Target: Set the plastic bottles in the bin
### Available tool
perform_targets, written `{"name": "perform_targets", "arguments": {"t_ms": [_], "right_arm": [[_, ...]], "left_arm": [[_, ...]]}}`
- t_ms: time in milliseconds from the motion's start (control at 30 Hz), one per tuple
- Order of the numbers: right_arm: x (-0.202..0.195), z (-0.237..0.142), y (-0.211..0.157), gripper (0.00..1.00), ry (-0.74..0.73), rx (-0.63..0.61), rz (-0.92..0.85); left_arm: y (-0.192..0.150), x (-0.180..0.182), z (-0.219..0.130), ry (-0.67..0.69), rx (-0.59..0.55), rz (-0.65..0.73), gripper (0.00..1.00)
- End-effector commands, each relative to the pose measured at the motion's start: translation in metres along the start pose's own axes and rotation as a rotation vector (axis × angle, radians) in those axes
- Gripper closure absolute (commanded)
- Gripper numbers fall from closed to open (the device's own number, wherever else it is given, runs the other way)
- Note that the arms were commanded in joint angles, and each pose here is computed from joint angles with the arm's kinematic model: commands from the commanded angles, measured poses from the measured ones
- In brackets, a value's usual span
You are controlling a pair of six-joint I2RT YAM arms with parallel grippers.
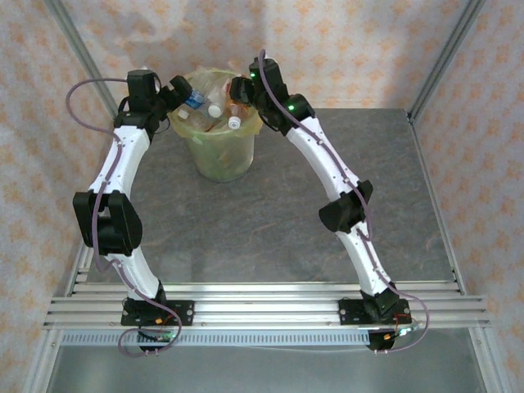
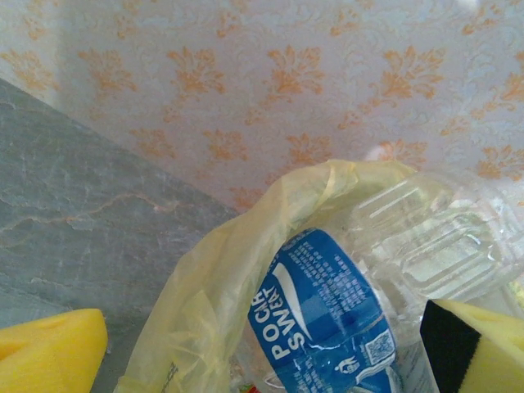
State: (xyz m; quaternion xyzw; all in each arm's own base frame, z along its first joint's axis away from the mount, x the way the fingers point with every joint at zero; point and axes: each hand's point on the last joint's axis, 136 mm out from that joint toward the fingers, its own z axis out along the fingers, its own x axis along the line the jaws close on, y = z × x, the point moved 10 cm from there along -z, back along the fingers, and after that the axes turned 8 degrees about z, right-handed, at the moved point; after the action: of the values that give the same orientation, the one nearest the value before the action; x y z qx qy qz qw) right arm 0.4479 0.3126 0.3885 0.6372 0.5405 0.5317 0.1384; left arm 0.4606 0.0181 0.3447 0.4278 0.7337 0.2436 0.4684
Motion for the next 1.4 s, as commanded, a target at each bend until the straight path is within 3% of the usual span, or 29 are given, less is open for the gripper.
{"name": "perform_targets", "arguments": {"t_ms": [0,333,900,1200,1367], "right_arm": [[0.007,-0.037,0.021,0.26,-0.002,-0.035,-0.066],[0.015,-0.089,0.051,0.12,-0.011,-0.13,-0.115],[-0.006,-0.151,0.056,0.15,-0.194,-0.096,-0.102],[-0.04,-0.195,0.043,0.03,-0.351,-0.143,-0.112],[-0.059,-0.22,0.027,0.08,-0.361,-0.139,-0.074]], "left_arm": [[0.008,-0.017,-0.019,-0.086,-0.043,-0.003,0.0],[-0.009,-0.044,-0.02,-0.154,-0.007,-0.009,0.0],[-0.038,-0.067,-0.045,-0.26,-0.002,-0.104,0.0],[-0.037,-0.047,-0.095,-0.064,-0.1,-0.049,0.0],[-0.04,-0.031,-0.126,0.014,-0.145,-0.05,0.0]]}}
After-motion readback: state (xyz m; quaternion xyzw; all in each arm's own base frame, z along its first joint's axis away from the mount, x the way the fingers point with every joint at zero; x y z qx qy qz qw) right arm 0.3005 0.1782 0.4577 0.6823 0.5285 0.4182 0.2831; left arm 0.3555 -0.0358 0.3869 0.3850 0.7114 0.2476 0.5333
